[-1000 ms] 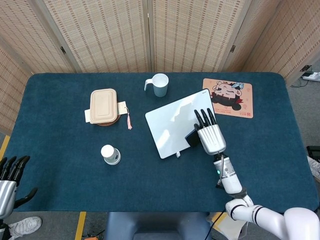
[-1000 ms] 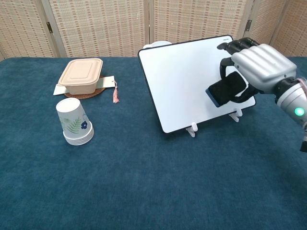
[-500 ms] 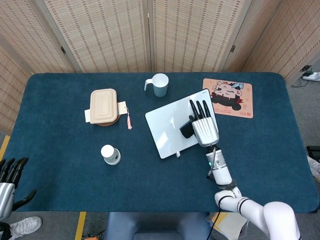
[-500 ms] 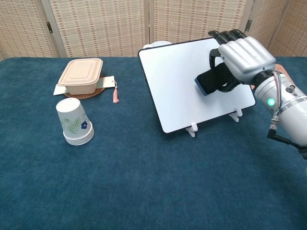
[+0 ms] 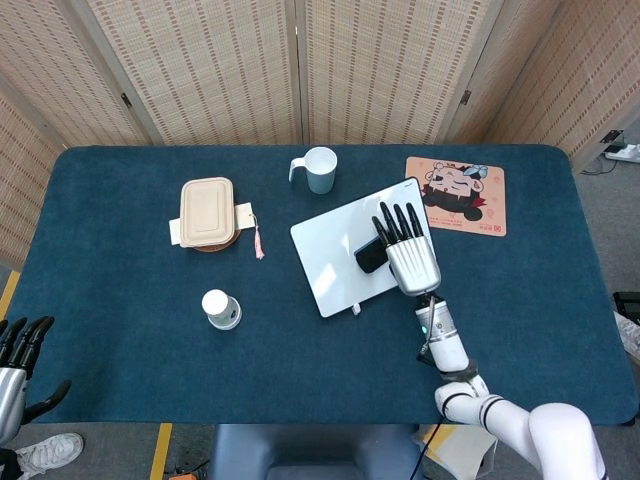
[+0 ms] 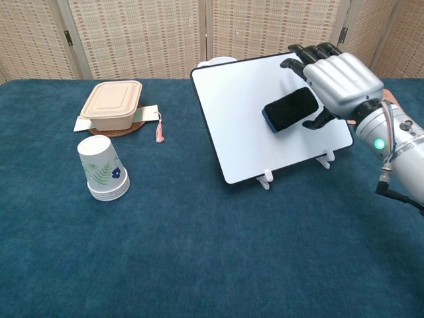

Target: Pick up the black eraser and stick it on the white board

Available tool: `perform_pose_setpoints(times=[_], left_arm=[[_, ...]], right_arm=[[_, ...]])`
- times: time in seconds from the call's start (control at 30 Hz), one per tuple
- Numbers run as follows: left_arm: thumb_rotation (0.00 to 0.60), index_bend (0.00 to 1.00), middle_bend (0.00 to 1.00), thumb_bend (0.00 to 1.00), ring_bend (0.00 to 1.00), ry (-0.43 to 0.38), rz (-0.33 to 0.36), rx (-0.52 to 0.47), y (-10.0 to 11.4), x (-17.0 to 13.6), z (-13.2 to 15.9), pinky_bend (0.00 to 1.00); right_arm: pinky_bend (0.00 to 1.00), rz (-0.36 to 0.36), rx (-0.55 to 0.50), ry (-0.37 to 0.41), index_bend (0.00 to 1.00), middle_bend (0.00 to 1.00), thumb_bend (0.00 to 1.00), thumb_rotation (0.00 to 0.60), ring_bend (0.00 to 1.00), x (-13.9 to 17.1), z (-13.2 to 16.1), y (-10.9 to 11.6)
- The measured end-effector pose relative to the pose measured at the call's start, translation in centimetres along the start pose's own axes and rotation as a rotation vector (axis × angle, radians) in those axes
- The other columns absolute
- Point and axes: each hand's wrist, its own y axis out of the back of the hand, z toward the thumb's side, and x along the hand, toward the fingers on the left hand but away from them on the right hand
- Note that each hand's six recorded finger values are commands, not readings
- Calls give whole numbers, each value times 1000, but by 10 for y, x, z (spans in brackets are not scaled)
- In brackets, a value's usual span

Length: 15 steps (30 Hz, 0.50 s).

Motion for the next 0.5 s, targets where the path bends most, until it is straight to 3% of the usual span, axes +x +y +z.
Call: perform_pose_setpoints(times=[0.3, 0.5], left_arm=[[600, 85, 164, 237, 102, 5, 2, 8, -1, 3, 1, 0], [600, 85, 164, 237, 102, 0, -1, 36, -5, 1, 6, 0]], right_arm=[[0, 45, -92, 43, 46, 0, 187, 600, 0, 61, -28, 28], [0, 198, -94, 29, 21, 0, 187, 600, 0, 139, -75, 64]])
